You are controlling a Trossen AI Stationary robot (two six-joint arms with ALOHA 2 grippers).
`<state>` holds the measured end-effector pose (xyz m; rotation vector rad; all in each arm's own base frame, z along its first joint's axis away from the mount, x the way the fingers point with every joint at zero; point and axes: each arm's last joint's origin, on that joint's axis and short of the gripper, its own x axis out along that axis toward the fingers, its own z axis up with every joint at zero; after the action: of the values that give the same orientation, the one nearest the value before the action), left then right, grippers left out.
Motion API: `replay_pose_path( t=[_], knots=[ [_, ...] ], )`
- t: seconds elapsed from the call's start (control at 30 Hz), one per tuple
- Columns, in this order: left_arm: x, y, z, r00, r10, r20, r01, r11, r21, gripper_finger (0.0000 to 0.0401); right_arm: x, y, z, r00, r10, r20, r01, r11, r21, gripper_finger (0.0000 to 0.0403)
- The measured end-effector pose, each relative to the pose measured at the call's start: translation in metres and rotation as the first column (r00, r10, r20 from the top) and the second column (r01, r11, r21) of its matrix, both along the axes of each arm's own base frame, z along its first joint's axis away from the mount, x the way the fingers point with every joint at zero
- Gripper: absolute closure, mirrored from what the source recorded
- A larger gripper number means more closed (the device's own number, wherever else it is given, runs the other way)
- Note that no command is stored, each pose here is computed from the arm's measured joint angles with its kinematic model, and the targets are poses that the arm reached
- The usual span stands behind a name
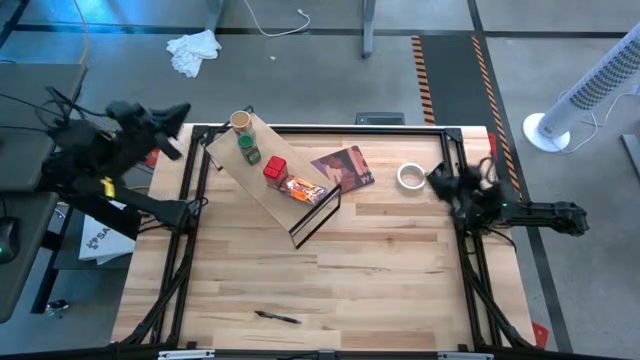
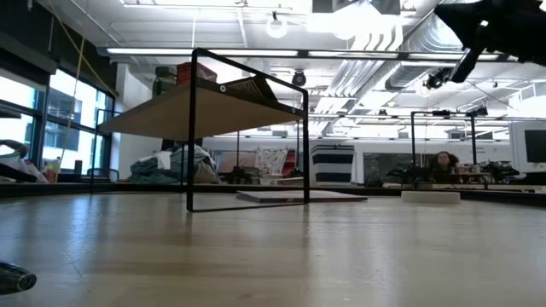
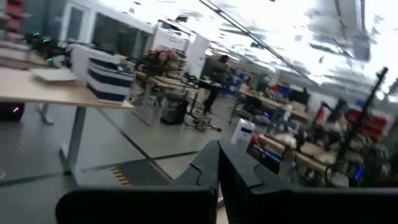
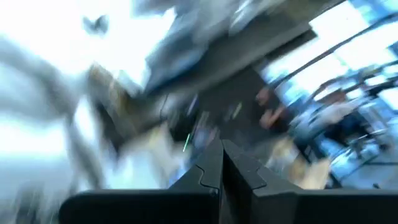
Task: Shelf spices
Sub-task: Move the shelf to the center of the table
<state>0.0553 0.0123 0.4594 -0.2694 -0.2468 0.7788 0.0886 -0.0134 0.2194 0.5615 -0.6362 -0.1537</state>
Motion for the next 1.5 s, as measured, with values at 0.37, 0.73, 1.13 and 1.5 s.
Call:
replay_pose_path(
  t=[0.37,0.73,1.13,1.5],
  knots=[
    [-0.003,0.001,-0.041,0.998,-0.027,-0.065,0.005,0.947,-0.320,0.0401,0.045,0.000,0.048,0.948,0.285,-0.142,-0.222,0.911,0.348,0.0402],
    [-0.013,0.005,-0.046,0.979,-0.051,-0.198,-0.045,0.891,-0.452,0.0401,0.178,0.000,0.085,0.617,0.487,-0.618,-0.353,0.873,0.336,0.0402],
    [0.026,0.016,-0.051,0.732,-0.102,-0.674,-0.318,0.824,-0.469,0.0401,0.197,-0.001,0.072,0.476,0.532,-0.700,-0.299,0.847,0.440,0.0402],
    [0.055,0.057,-0.058,0.609,-0.144,-0.780,-0.362,0.825,-0.434,0.0401,0.193,0.007,0.051,0.399,0.381,-0.834,-0.053,0.918,0.394,0.0402]
  ],
)
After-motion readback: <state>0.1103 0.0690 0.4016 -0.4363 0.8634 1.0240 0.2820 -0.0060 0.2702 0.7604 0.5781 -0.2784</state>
